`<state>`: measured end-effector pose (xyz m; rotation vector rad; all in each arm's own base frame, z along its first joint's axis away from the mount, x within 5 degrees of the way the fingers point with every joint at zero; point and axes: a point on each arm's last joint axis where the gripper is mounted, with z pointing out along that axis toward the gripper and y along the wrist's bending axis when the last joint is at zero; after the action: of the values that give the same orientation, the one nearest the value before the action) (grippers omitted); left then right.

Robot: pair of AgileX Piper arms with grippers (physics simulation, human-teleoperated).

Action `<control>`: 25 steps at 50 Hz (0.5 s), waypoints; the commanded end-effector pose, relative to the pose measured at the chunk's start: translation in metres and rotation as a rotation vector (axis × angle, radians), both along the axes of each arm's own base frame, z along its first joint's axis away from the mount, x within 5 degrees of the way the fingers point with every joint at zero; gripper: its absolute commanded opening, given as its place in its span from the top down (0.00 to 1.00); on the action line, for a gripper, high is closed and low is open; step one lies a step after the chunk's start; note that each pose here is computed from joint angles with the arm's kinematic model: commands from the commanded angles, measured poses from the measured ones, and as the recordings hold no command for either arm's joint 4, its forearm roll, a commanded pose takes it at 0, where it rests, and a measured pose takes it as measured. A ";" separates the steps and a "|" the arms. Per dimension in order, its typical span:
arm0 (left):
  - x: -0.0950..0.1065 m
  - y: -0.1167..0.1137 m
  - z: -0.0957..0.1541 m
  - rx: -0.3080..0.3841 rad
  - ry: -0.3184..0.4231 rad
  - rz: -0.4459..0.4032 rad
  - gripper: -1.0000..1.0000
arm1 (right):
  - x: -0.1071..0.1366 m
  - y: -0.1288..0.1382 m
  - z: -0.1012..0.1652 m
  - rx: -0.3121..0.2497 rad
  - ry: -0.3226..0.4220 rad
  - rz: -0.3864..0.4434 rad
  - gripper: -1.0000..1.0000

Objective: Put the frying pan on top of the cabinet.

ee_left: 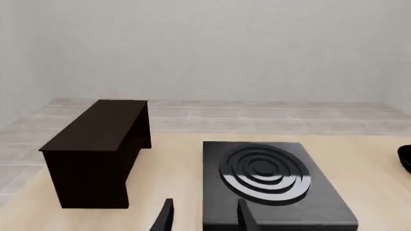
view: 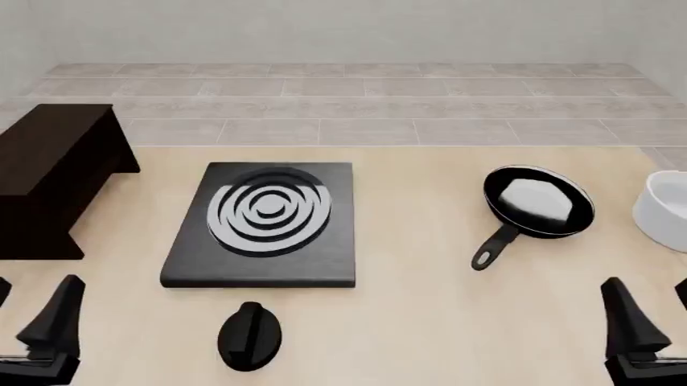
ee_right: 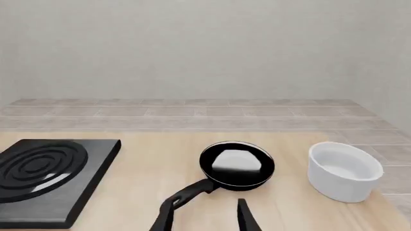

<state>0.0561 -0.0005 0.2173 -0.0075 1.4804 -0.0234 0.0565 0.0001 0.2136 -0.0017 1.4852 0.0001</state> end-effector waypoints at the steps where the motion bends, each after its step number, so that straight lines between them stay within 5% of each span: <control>1: -0.001 -0.001 0.000 0.033 -0.005 -0.006 0.00 | 0.000 0.000 0.001 -0.004 -0.001 -0.001 0.00; 25: 0.005 -0.006 0.013 0.089 -0.034 -0.081 0.00 | 0.001 0.000 0.001 -0.001 0.001 -0.001 0.00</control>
<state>0.0577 -0.0032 0.2193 0.0741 1.4638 -0.0070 0.0568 0.0000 0.2151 -0.0018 1.4856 -0.0010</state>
